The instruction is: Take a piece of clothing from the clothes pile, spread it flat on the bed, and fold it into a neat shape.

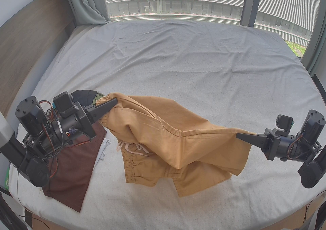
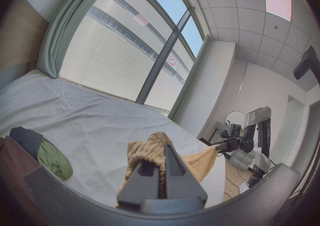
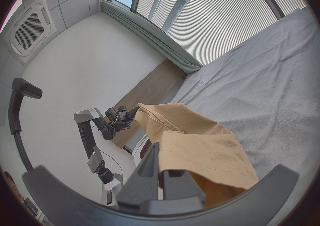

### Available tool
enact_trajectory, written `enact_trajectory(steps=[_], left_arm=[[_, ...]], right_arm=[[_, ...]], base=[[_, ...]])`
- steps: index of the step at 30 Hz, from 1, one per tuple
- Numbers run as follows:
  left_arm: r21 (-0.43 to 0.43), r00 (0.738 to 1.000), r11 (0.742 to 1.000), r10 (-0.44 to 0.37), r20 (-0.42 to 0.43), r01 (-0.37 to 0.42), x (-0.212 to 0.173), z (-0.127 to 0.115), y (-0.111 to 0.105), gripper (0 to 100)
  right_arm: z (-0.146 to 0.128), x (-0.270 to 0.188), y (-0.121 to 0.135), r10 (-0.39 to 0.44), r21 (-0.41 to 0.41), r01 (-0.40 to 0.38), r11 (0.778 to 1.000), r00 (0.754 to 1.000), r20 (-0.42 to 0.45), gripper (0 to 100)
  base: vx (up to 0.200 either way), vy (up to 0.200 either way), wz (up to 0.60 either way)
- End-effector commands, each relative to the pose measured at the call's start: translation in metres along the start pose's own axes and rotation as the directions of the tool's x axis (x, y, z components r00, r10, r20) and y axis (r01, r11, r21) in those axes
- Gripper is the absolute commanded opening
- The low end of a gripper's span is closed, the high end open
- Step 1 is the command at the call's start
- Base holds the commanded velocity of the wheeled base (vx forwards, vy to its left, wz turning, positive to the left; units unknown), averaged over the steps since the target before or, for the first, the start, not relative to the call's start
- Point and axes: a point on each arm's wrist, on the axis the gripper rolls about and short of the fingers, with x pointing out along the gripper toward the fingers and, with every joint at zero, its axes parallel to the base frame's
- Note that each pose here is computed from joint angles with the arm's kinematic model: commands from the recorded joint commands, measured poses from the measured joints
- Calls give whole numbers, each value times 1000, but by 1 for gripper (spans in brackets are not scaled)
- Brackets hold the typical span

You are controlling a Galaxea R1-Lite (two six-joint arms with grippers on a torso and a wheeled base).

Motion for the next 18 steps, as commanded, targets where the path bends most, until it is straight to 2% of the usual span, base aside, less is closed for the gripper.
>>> enact_trajectory(steps=[1,8,18], left_arm=[[16,1000,1000,6,17,-6,-8,8,-3,0],[23,998,998,52,34,-53,-20,15,4,0],[8,997,997,80,12,-80,-22,7,12,0]], right_arm=[[2,3,1,4,-9,-4,1000,1000,5,0],[6,5,0,-5,-24,6,1000,1000,26,0],[13,7,-3,-25,-42,27,999,998,56,0]], base=[[0,0,0],[0,0,0],[0,0,0]])
